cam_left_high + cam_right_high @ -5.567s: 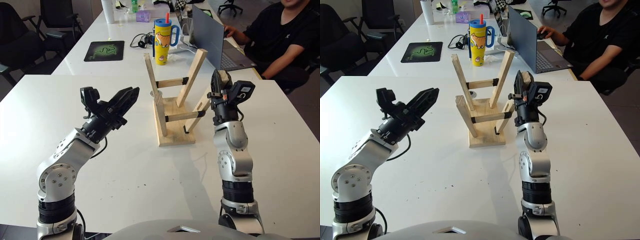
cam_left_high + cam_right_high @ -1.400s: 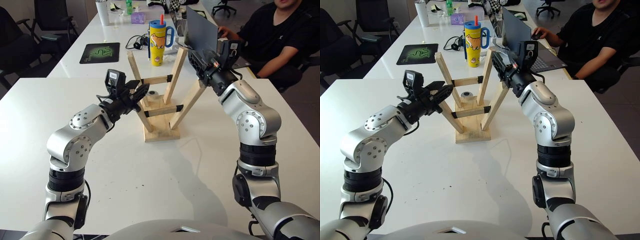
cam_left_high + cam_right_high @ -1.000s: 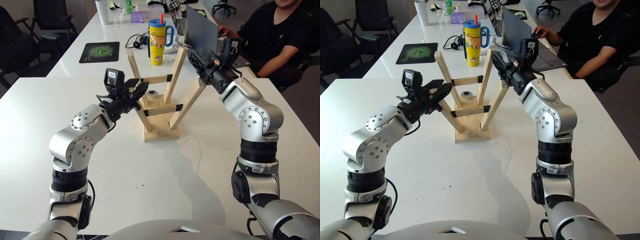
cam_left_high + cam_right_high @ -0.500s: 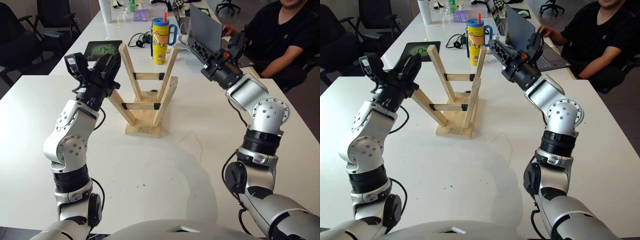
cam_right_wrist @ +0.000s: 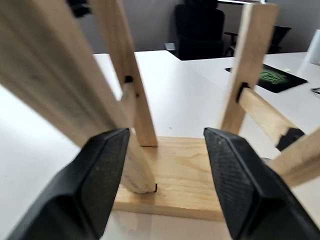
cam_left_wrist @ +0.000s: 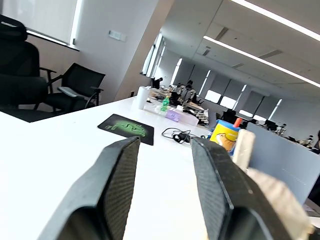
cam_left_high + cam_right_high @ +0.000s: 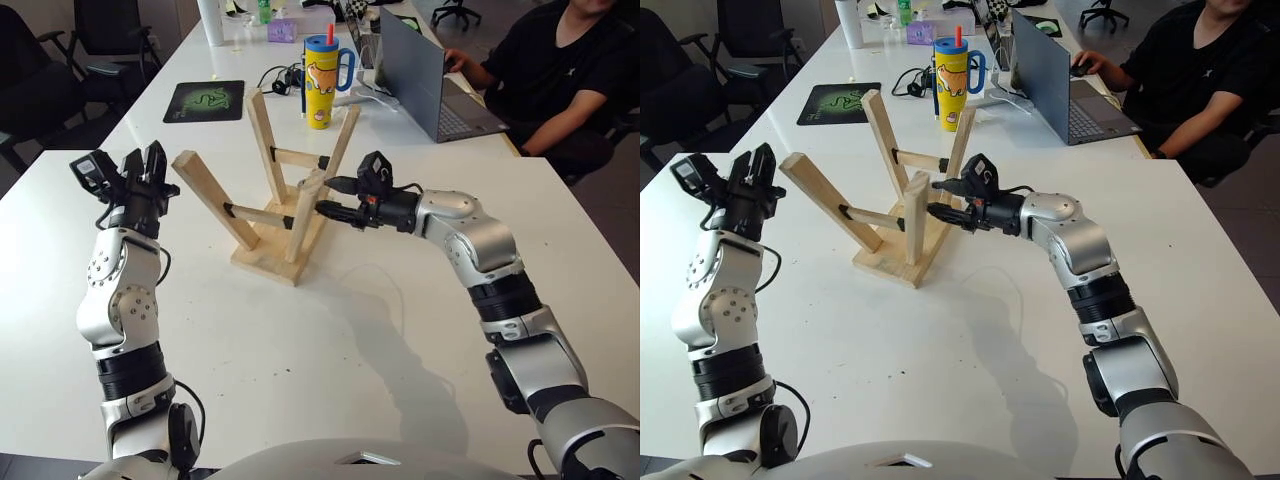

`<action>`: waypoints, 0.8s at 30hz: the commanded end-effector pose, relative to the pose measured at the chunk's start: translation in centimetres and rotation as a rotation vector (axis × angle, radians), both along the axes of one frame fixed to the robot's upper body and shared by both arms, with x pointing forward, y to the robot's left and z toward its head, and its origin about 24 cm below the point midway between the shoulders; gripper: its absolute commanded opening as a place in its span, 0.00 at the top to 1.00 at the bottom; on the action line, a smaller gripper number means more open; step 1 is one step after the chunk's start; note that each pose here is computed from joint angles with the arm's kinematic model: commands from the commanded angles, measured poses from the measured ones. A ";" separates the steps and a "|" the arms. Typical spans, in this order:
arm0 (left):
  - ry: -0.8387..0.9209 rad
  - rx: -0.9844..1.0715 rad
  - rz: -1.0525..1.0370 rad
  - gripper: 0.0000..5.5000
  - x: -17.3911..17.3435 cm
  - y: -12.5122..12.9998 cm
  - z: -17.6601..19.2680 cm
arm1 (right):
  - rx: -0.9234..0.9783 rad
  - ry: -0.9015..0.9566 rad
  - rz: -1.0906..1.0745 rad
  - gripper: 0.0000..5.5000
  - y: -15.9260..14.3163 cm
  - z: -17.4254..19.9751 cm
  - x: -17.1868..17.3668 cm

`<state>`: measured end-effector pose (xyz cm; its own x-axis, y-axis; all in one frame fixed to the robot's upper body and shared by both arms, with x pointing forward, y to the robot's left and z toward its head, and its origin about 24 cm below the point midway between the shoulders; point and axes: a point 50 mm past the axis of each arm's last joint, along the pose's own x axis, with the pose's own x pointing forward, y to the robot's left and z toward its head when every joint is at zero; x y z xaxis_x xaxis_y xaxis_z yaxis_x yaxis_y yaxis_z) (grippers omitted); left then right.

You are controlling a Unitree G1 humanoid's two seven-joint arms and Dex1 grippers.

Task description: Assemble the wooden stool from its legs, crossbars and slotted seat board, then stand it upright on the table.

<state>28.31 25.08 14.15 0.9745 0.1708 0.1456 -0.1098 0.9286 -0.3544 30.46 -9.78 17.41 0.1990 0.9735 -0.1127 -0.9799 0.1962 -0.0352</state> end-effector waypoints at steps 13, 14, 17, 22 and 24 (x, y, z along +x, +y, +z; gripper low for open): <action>0.080 0.107 -0.027 0.66 0.1 -0.2 -1.5 | 0.010 -0.340 -0.946 0.49 -3.1 8.0 10.7; 0.078 0.109 -0.031 0.66 0.1 -0.3 -1.4 | -0.064 -0.349 -0.956 0.49 -3.1 6.6 11.2; 0.072 0.104 -0.041 0.66 0.5 -0.7 -1.3 | -0.187 -0.413 -0.888 0.49 -2.4 3.8 11.7; 0.076 0.096 -0.058 0.66 0.9 -1.2 -1.4 | -0.334 -0.480 -0.784 0.49 -2.0 -0.7 11.2; 0.079 0.094 -0.063 0.66 0.9 -1.3 -1.5 | -0.311 -0.486 -0.783 0.49 -2.3 -0.8 11.2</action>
<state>28.91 24.12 12.70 0.9897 0.1113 0.0899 -0.0846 0.9621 -0.2592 41.43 -11.99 15.48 0.8720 0.4728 -0.1269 -0.4588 0.6990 -0.5485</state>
